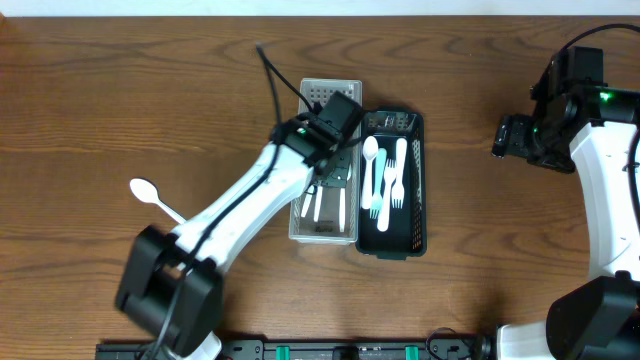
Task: Pack container
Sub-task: 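Place the third spoon into the clear tray and release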
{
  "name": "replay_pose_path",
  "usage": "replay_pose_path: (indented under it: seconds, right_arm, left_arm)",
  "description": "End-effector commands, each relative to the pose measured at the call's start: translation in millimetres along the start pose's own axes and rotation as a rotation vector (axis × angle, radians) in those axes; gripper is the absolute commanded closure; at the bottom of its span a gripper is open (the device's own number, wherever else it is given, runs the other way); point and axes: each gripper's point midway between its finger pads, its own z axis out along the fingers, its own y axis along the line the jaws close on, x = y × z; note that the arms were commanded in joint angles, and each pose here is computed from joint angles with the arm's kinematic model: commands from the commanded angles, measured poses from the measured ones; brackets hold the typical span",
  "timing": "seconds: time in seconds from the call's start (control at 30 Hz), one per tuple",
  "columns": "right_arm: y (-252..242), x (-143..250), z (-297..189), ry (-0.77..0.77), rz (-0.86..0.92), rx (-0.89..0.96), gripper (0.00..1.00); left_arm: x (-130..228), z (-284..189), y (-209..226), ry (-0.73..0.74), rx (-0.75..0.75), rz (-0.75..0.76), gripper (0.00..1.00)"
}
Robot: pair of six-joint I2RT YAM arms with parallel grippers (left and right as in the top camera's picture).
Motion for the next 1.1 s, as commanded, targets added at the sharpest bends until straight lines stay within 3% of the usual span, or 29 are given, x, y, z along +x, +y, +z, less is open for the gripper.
replay_pose_path:
  seconds: [0.0,0.1,0.27,0.4,0.57,0.7,0.83,1.07]
  right_arm:
    - [2,2,2,0.012,-0.008,-0.003,0.18]
    - [2,2,2,0.012,-0.008,-0.003,0.18]
    - [2,3,2,0.014,-0.008,-0.003,0.17]
    - [2,3,2,0.014,-0.009,-0.002,0.17]
    - [2,3,2,0.016,-0.013,-0.002,0.16]
    - [2,4,2,0.019,-0.02,-0.002,0.16]
    - [1,6,2,0.027,-0.021,0.0,0.16]
    - [1,7,2,0.034,-0.025,0.001,0.15]
  left_arm:
    - [4,8,0,0.028,-0.006,0.011,0.84]
    - [1,4,0,0.016,-0.001,0.046,0.6]
    - [-10,-29,6,-0.045,-0.015,0.088,0.57]
    - [-25,-76,44,-0.166,-0.129,0.034,0.56]
    - [-19,-128,122,-0.247,-0.243,-0.249,0.54]
    - [10,-145,196,-0.214,-0.326,-0.573,0.45]
    - [43,-138,258,-0.15,-0.407,-0.865,0.32]
    - [87,-87,314,-0.058,-0.403,-1.109,0.22]
